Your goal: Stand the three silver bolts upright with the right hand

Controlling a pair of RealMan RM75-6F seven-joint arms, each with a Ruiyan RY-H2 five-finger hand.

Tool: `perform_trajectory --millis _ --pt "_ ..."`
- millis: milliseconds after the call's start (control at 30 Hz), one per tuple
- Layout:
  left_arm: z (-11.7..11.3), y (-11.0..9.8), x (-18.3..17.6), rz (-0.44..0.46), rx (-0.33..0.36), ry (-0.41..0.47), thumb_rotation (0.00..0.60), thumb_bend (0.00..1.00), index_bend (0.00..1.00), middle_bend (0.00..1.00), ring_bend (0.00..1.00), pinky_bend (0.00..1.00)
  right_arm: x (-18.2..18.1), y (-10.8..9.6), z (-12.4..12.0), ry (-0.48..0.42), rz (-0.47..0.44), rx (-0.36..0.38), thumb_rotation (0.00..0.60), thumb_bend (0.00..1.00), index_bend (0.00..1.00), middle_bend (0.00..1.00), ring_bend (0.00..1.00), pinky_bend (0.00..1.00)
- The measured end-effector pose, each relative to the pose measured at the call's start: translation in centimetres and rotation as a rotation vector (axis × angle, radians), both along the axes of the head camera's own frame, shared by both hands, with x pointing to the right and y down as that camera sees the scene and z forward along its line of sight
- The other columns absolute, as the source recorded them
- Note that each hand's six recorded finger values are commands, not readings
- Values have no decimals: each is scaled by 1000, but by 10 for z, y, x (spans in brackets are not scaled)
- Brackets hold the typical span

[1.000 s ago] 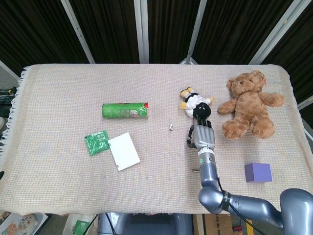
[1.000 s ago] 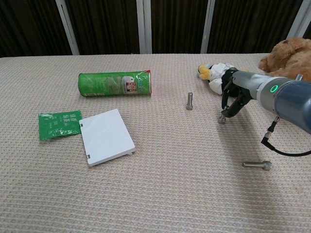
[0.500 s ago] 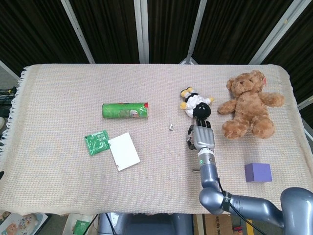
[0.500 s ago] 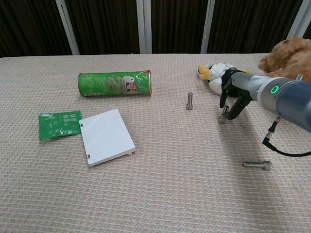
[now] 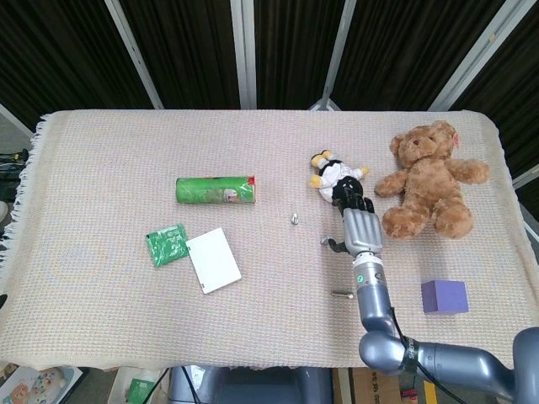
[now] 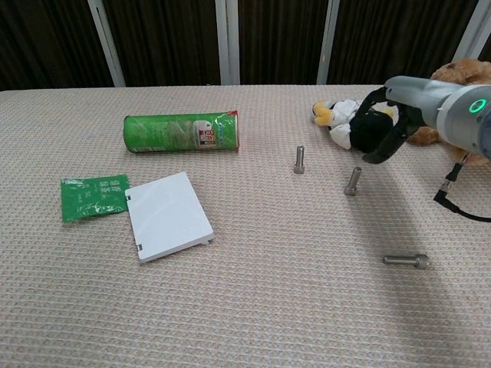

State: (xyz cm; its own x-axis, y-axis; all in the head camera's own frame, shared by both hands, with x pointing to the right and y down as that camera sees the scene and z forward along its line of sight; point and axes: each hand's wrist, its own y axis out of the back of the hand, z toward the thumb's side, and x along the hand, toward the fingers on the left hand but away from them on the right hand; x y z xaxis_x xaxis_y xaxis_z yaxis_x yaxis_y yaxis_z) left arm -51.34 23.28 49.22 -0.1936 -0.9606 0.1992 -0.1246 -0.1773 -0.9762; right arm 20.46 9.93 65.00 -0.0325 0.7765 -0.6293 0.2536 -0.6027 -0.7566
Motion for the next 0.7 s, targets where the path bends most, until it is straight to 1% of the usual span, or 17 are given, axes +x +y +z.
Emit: perform_trajectory --millis 100,133,267,400,500,633,700 --pt "0 0 1 1 1 2 600 123 203 44 0 170 11 6 -17 -16 -8 21 600 257 238 0 0 39" --pt "0 1 1 1 1 2 600 123 203 44 0 170 18 11 -25 -23 -11 27 600 257 239 0 0 39" --pt "-1 1 0 -1 5 5 600 123 203 44 0 170 36 28 -37 -21 -28 19 600 256 252 0 0 39" --pt "-1 1 1 1 1 6 600 123 203 44 0 170 47 48 -42 -21 -60 14 600 257 275 0 0 39" --pt "-1 1 1 2 2 7 600 123 203 44 0 170 51 68 -44 -37 -84 5 600 256 287 0 0 39" --pt "-2 1 0 -3 5 9 600 123 203 44 0 170 55 95 -38 -64 -84 -35 600 256 307 0 0 39" --pt "-2 1 -2 -7 4 10 600 123 203 44 0 170 53 102 -34 -77 -75 -48 600 256 320 0 0 39"
